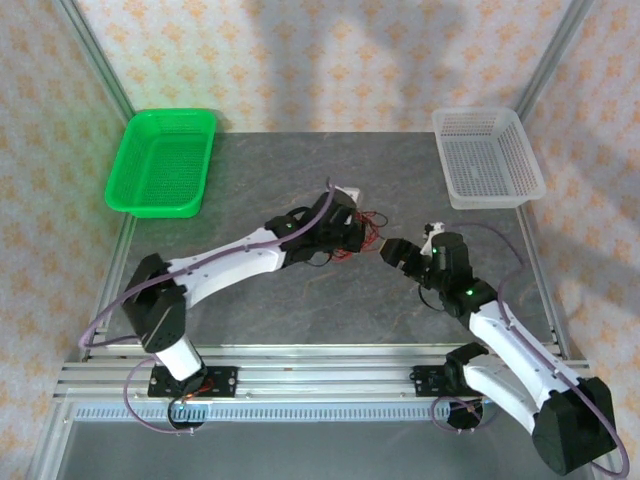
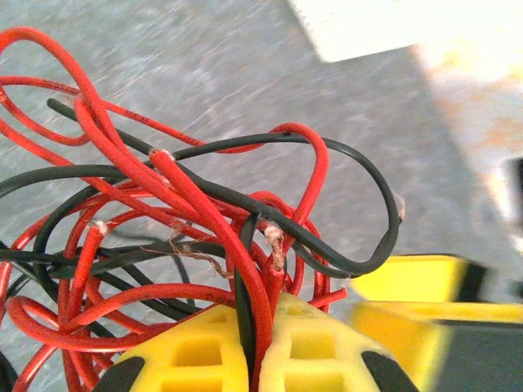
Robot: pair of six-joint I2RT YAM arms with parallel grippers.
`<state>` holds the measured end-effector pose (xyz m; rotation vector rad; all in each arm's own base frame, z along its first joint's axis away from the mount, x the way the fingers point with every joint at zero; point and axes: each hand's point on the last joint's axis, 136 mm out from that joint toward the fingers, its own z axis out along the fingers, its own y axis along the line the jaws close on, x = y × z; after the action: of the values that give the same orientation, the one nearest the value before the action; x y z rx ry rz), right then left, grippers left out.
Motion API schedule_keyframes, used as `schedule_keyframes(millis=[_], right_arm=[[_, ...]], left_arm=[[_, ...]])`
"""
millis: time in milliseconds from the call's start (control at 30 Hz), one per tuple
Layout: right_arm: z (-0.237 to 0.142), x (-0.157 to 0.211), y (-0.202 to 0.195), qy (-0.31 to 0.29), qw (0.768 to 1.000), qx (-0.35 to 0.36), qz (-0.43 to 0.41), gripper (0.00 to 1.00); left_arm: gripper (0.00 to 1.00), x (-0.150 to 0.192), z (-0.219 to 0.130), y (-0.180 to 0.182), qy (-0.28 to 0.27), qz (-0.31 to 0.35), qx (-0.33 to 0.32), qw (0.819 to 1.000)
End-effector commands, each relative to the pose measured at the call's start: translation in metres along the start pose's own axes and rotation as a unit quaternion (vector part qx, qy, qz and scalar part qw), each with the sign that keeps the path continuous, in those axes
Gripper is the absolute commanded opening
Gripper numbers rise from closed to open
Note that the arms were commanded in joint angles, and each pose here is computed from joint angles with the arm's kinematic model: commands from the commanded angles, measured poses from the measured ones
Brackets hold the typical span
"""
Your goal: Untangle the cables
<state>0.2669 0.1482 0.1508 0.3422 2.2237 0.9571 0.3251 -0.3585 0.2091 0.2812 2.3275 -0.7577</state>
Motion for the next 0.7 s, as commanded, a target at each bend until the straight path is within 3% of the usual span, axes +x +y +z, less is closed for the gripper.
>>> schedule_keyframes(millis=[0, 200, 400, 567, 667], right_arm=[[-0.004, -0.007, 0.042, -0.001, 0.994, -0.103, -0.022, 0.77], [-0.012, -0.005, 0.069, 0.006, 0.982, -0.173, -0.071, 0.77], [0.003, -0.003, 0.064, 0.017, 0.983, -0.172, -0.068, 0.75], [0.018, -0.002, 0.057, 0.024, 0.984, -0.163, -0.061, 0.66], [0.022, -0.003, 0.057, 0.026, 0.983, -0.169, -0.058, 0.53]], left_arm=[[0.0, 0.006, -0.009, -0.015, 0.012, 0.029, 0.091, 0.995], [0.0, 0.012, -0.023, -0.021, 0.008, 0.054, 0.158, 0.986], [0.0, 0.007, -0.026, -0.027, 0.004, 0.045, 0.193, 0.98], [0.0, 0.003, -0.032, -0.037, -0.009, 0.036, 0.224, 0.974], [0.0, 0.004, -0.035, -0.04, -0.012, 0.035, 0.24, 0.97]])
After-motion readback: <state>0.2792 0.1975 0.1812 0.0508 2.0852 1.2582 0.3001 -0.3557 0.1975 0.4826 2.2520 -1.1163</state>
